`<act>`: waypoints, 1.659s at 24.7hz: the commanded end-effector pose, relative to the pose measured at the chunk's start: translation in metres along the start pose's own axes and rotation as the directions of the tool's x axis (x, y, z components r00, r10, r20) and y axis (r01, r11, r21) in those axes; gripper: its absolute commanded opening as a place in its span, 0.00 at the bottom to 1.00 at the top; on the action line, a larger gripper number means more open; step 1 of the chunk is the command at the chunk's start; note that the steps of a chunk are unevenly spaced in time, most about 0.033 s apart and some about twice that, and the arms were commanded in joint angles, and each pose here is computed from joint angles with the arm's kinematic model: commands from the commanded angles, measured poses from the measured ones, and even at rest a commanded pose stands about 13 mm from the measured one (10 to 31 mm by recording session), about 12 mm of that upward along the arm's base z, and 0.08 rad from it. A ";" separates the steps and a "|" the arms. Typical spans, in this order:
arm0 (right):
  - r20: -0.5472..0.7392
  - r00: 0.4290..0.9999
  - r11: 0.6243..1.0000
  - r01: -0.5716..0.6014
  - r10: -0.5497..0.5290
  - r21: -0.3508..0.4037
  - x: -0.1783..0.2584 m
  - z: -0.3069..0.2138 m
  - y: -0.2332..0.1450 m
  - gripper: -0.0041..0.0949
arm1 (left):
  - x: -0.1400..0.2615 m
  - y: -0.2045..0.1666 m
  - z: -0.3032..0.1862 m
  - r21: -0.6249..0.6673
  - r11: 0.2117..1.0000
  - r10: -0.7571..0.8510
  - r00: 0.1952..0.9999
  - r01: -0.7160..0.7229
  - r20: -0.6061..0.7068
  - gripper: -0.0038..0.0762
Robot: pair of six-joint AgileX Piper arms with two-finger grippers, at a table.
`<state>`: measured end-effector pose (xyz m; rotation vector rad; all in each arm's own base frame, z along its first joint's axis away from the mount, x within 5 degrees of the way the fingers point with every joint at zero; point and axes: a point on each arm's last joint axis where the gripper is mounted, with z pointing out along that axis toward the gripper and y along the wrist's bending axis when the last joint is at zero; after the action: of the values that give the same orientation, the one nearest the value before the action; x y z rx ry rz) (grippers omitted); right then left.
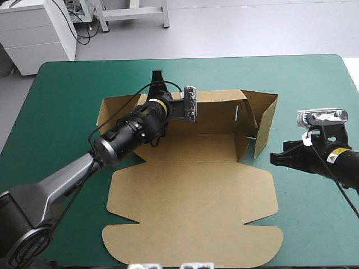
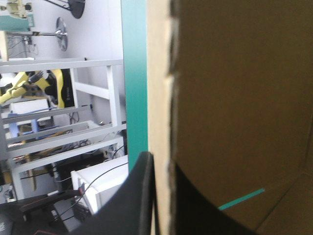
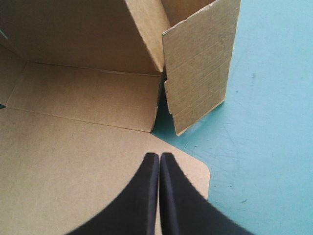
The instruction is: Fold the box
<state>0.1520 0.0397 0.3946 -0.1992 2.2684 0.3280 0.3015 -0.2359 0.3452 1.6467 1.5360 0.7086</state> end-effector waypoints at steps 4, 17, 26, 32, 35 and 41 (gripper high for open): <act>0.094 0.995 1.000 -0.012 0.015 -0.026 -0.011 -0.006 0.004 0.04 | -0.018 -0.005 -0.020 -0.163 0.987 -0.002 0.999 0.010 0.046 0.04; 0.146 0.988 0.999 -0.046 0.048 -0.018 -0.048 0.017 0.000 0.04 | -0.028 -0.019 -0.023 -0.225 0.974 -0.028 0.999 0.038 0.045 0.04; 0.143 0.990 0.999 -0.023 0.016 0.044 -0.136 0.072 -0.012 0.04 | -0.027 -0.020 -0.023 -0.225 0.974 -0.029 0.999 0.035 0.029 0.04; -0.029 0.994 0.994 -0.100 0.101 0.052 -0.167 0.137 -0.043 0.04 | -0.027 -0.020 -0.022 -0.225 0.974 -0.030 0.999 0.034 0.022 0.04; -0.089 0.989 0.992 -0.115 0.119 0.045 -0.164 0.158 -0.048 0.04 | -0.027 -0.020 -0.022 -0.225 0.974 -0.030 0.999 0.034 0.020 0.04; -0.131 0.985 0.993 -0.109 0.115 0.054 -0.160 0.162 -0.049 0.04 | -0.027 -0.022 -0.019 -0.218 0.976 -0.028 1.000 0.030 0.014 0.04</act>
<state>0.3967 0.0502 0.3731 -0.0692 2.5230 0.3220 0.2746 -0.2618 0.3200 1.5186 1.4532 0.8258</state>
